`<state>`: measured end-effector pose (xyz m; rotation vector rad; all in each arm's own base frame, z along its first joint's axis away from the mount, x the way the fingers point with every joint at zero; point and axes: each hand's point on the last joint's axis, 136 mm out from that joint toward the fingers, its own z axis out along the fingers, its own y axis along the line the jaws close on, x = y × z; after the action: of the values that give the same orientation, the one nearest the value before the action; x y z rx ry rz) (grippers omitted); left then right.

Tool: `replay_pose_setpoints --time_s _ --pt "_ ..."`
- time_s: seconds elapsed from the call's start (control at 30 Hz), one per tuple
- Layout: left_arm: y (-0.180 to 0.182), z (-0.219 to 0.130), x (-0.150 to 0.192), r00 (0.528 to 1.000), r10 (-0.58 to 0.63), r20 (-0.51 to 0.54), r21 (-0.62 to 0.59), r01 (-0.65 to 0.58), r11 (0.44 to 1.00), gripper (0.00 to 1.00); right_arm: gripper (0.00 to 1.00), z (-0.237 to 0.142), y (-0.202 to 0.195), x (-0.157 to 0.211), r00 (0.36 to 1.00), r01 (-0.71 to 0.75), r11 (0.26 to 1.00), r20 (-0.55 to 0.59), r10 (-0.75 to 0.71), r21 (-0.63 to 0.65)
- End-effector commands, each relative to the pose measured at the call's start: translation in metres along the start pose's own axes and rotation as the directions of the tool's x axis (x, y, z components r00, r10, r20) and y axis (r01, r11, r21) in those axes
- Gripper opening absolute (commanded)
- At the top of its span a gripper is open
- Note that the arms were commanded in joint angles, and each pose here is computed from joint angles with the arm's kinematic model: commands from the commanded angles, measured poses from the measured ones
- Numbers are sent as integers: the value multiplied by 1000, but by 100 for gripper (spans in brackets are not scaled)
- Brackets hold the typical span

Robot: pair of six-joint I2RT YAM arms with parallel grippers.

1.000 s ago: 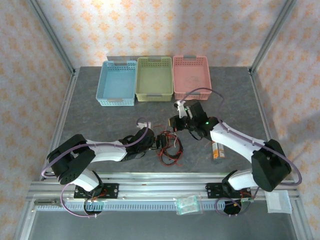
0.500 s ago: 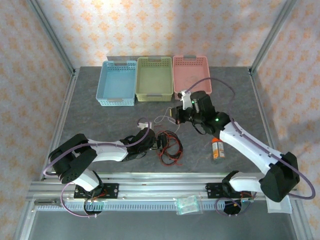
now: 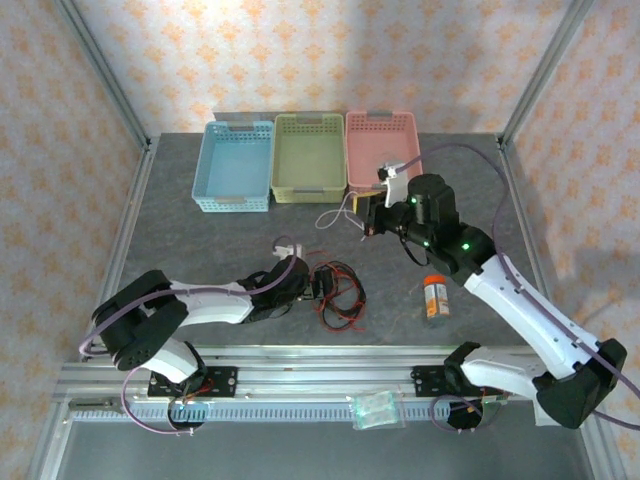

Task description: Untangle the cables

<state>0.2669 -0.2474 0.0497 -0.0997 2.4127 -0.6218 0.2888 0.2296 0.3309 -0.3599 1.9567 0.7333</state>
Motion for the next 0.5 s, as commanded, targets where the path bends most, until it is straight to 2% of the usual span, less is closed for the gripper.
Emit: replay_pose_setpoints --time_s 0.0,0.13,0.23,0.33,0.47 --pt "-21 -28 -26 995 48 86 57 -53 997 99 0 -16 -15 -35 989 -36 992 143 19 118" --pt "-46 -71 -70 968 84 237 112 -113 987 99 0 -19 -35 -45 979 -82 970 200 36 228" --pt "-51 -97 -98 935 158 319 55 -185 981 99 0 -16 -40 -51 972 -111 961 230 51 255" --pt "-53 -114 -124 907 201 371 -8 -213 977 99 0 -9 -43 -56 969 -121 955 241 55 270" --pt "-57 -116 -157 890 188 415 -3 -206 979 99 0 0 -47 -69 965 -133 947 256 56 293"
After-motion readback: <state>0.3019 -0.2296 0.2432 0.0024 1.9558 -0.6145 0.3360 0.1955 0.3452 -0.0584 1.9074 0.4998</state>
